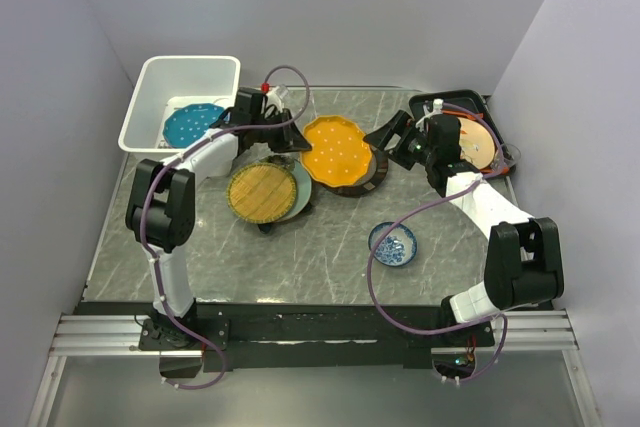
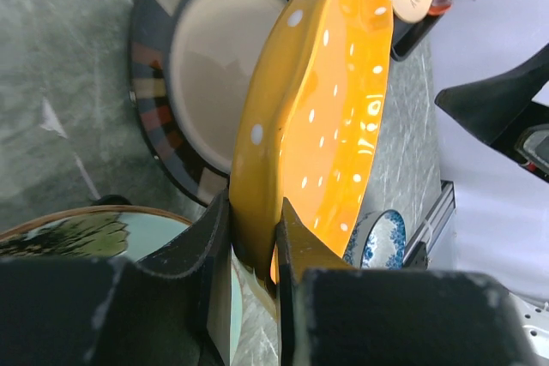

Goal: Place the plates into the plastic bin on the countertop
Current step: Place the plate in the plastic bin.

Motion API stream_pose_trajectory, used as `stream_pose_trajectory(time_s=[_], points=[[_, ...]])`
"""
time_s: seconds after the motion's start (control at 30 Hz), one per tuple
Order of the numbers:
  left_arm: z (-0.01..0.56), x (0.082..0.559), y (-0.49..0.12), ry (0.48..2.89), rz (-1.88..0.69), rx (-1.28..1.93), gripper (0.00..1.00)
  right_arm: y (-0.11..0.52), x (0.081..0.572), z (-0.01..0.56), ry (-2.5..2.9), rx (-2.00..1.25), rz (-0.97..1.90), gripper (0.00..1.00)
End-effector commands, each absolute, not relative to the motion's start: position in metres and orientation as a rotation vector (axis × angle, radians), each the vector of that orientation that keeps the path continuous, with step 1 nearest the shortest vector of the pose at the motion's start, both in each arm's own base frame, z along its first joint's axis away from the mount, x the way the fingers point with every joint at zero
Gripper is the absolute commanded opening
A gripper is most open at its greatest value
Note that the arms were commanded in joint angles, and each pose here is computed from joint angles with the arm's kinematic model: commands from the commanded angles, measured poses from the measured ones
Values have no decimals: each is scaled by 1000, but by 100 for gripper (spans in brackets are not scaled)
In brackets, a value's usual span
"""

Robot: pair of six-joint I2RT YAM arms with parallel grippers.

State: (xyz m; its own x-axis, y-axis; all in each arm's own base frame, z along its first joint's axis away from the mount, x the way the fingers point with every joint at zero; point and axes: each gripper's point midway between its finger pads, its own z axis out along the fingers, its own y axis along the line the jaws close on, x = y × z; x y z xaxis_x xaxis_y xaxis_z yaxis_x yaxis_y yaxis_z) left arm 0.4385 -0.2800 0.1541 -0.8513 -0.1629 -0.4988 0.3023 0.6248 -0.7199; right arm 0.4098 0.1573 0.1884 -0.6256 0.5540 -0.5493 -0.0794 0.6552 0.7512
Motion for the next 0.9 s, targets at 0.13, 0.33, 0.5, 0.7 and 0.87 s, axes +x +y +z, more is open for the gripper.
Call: stream_pose_trajectory(time_s=[0.13,0.33,0.5,0.7,0.87], points=[[266,457,-259,2026,-1189,192,1,153,413,222,1962,319,959,97],[291,462,-233,1973,-1152,167,1,153,412,218,1970,321,959,97],[317,459,-213,1909,-1148,145,1,154,413,213,1978,327,964,97],[342,456,-184,1840,-1134,91,1,154,412,210,1983,331,968,97],[359,455,-160,1795,-1091,49,1,154,412,208,1986,334,969,97]])
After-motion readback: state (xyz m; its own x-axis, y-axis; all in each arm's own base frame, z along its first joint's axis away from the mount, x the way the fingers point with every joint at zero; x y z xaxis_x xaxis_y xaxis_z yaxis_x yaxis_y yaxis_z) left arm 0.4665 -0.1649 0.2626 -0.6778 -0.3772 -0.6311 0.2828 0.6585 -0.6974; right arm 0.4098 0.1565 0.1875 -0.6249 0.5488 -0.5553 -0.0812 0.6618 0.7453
